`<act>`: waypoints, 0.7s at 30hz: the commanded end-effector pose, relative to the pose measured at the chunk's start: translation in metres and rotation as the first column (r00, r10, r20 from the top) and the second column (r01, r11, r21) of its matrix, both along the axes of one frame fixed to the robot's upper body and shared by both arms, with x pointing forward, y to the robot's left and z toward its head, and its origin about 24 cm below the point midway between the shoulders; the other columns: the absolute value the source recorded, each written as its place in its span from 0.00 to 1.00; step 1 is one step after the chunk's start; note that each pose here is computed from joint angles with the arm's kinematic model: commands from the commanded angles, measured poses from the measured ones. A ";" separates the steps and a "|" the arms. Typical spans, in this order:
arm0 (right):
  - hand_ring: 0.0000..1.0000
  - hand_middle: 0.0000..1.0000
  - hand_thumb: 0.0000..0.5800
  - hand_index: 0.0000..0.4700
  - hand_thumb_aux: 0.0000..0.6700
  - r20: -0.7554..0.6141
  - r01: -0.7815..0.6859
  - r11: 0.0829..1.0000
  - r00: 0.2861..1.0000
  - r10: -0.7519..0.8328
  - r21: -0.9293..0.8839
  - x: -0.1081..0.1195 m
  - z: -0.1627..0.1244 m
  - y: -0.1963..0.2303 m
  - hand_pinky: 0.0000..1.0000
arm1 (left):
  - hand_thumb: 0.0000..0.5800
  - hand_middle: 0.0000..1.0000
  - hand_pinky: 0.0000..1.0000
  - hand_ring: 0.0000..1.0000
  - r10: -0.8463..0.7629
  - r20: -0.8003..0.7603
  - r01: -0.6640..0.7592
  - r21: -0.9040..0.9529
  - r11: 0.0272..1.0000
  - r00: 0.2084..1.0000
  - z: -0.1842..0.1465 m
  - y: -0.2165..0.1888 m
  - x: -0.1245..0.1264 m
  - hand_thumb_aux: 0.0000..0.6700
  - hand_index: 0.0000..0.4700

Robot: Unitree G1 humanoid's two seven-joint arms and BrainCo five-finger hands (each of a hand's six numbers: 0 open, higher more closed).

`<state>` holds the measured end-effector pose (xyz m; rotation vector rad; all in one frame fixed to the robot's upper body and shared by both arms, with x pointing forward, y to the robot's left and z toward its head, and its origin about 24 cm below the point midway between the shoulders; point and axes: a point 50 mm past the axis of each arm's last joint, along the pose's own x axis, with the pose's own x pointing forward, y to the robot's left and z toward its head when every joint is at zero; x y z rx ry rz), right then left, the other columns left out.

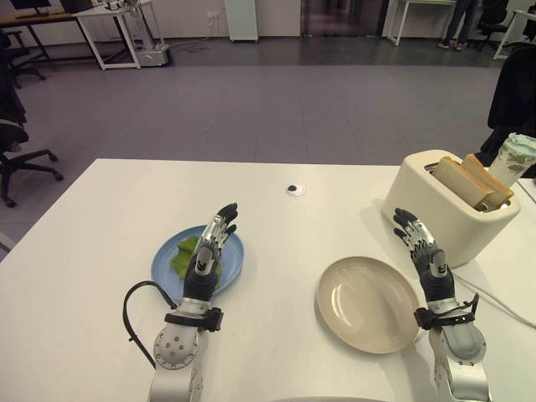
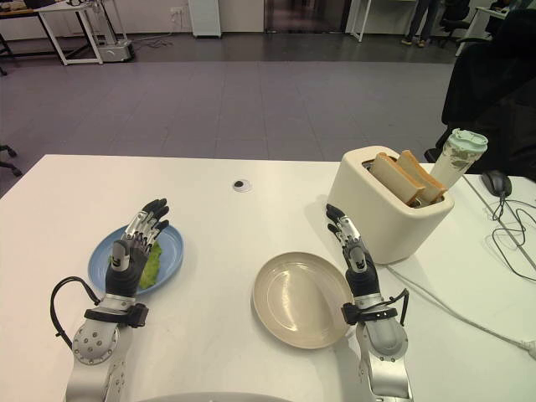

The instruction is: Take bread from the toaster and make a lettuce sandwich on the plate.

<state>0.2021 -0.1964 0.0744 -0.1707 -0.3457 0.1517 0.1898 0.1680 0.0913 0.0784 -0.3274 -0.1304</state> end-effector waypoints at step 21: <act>0.00 0.00 0.00 0.00 0.00 -0.011 -0.002 1.000 1.000 0.002 0.008 0.002 0.001 -0.002 0.00 | 0.00 0.00 0.00 0.00 0.003 -0.011 -0.003 0.006 1.000 1.000 -0.001 0.000 0.001 0.00 0.00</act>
